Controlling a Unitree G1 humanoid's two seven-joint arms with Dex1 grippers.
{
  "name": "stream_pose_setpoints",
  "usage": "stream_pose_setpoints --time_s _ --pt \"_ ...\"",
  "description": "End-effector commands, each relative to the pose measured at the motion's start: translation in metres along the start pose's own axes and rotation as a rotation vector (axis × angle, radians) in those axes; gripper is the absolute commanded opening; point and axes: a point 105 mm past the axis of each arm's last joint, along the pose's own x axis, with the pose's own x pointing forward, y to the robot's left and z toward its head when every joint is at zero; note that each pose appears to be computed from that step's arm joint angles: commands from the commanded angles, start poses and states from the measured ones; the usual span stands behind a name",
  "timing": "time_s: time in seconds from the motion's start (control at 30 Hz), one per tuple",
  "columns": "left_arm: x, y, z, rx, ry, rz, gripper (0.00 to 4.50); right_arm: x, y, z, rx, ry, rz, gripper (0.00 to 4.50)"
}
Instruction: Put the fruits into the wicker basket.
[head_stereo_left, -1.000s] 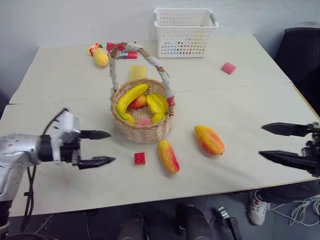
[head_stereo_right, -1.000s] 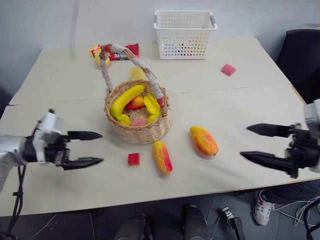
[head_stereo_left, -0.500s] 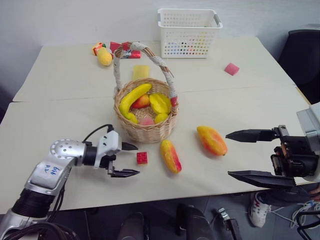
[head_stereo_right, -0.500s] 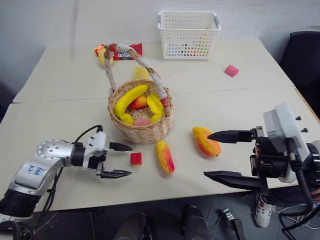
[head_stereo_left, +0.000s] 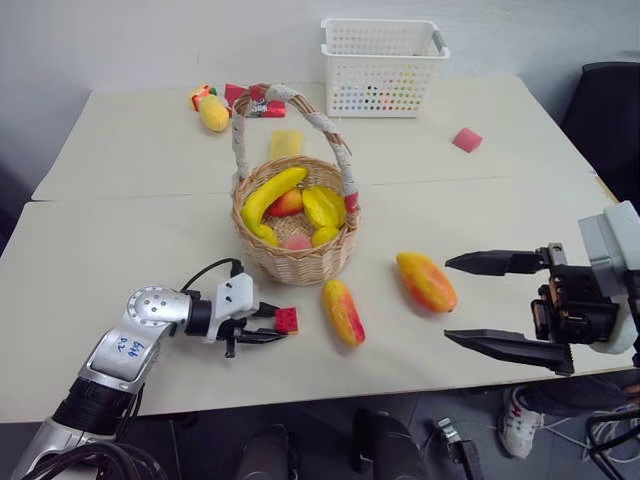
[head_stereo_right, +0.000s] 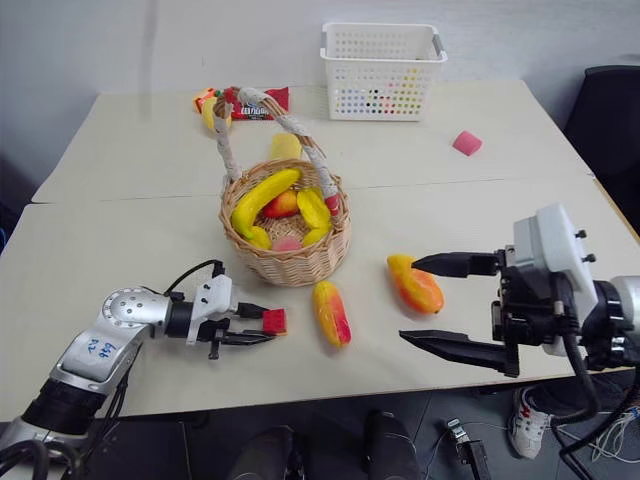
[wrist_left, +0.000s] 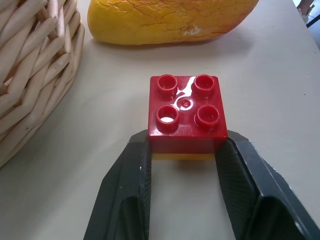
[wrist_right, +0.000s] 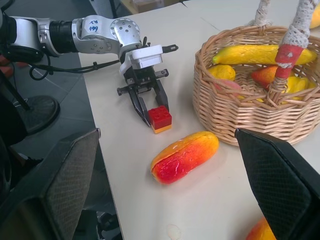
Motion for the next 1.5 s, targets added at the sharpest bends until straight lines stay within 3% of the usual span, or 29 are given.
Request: stream_pose_setpoints --time_s 0.03,0.1,0.27,0.4,0.53,0.63,0.8,0.83,0.87,1.0,1.13,1.27,1.5 --pt "-0.022 0.006 -0.003 -0.061 -0.019 0.11 1.46 0.0 -0.001 0.003 -0.031 -0.024 -0.012 4.5" --pt "-0.035 0.013 -0.004 -0.104 -0.046 0.21 1.46 0.001 -0.002 0.002 -0.027 -0.032 -0.013 4.5" --pt "-0.11 0.028 -0.03 -0.352 -0.099 0.649 1.46 0.005 -0.01 0.003 -0.036 -0.056 -0.005 4.5" --pt "-0.169 0.037 -0.064 -0.526 -0.083 1.014 1.46 0.012 -0.014 0.004 -0.03 -0.087 0.024 4.5" --pt "-0.182 0.035 -0.09 -0.59 -0.016 1.113 1.46 0.021 -0.022 -0.001 -0.042 -0.084 0.033 4.5" --pt "-0.181 0.032 -0.091 -0.573 0.012 1.105 2.48 0.023 -0.03 -0.002 -0.054 -0.079 0.018 4.5" --pt "-0.2 0.032 -0.07 -0.514 0.003 1.12 4.08 0.023 -0.033 -0.003 -0.058 -0.072 0.019 4.5" --pt "-0.204 0.033 -0.063 -0.503 -0.017 1.104 4.42 0.023 -0.033 -0.004 -0.057 -0.067 0.019 4.5" --pt "-0.205 0.033 -0.052 -0.49 -0.045 1.068 4.47 0.023 -0.032 -0.005 -0.056 -0.063 0.017 4.5" --pt "-0.2 0.02 0.003 -0.363 -0.109 0.793 4.47 0.03 -0.028 -0.013 -0.027 -0.049 0.002 4.5" --pt "-0.189 -0.006 0.048 -0.268 -0.082 0.484 4.47 0.046 -0.022 -0.029 0.02 -0.019 -0.034 4.5" --pt "-0.172 -0.023 0.079 -0.182 -0.033 0.234 4.47 0.065 -0.028 -0.044 0.113 -0.002 -0.129 4.5" --pt "-0.126 -0.033 0.108 0.012 0.023 -0.095 4.47 0.11 -0.018 -0.063 0.203 0.039 -0.144 4.5"
